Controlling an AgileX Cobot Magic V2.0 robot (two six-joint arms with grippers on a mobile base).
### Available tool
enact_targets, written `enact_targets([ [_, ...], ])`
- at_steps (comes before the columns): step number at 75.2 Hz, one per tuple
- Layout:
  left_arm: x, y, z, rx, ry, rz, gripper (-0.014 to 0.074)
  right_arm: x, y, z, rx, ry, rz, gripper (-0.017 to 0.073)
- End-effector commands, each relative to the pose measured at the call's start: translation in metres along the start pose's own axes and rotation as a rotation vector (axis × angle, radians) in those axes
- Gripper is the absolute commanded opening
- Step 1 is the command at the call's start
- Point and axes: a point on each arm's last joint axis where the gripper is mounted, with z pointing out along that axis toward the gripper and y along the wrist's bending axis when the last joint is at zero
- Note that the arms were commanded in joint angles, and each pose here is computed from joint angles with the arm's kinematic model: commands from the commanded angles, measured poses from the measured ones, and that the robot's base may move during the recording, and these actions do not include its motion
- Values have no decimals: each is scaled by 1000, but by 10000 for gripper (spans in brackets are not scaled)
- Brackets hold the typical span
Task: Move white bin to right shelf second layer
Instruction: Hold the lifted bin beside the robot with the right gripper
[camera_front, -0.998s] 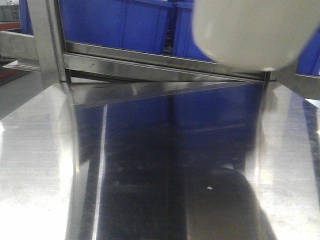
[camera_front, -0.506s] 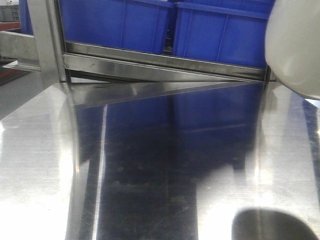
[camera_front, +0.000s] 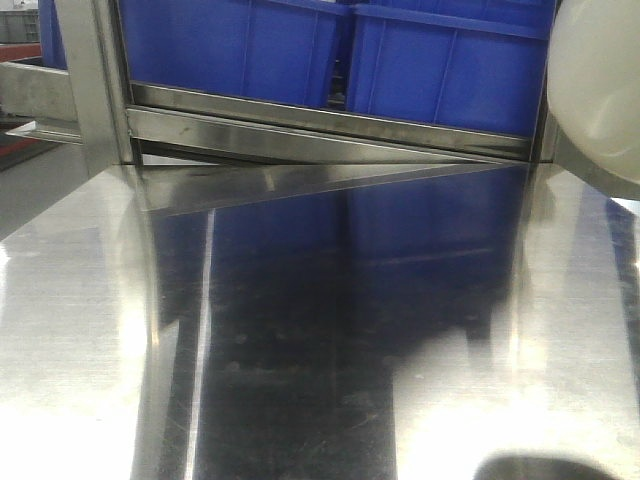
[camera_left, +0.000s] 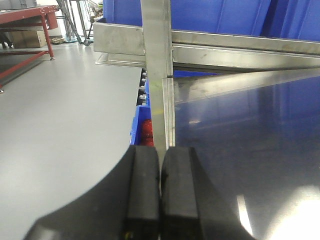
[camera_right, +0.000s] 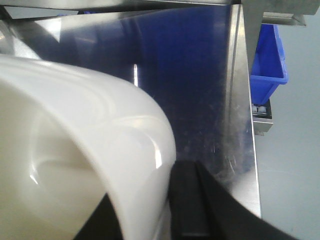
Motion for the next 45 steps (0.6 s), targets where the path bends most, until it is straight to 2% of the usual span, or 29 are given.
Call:
enact_targets([
  [1,4,0,1,3,-65,-5,85,-15,2,-6,-11,-114,8,56],
  [45,4,0,1,3,-65,-5,85,-15,2,-6,-11,-114,8,56],
])
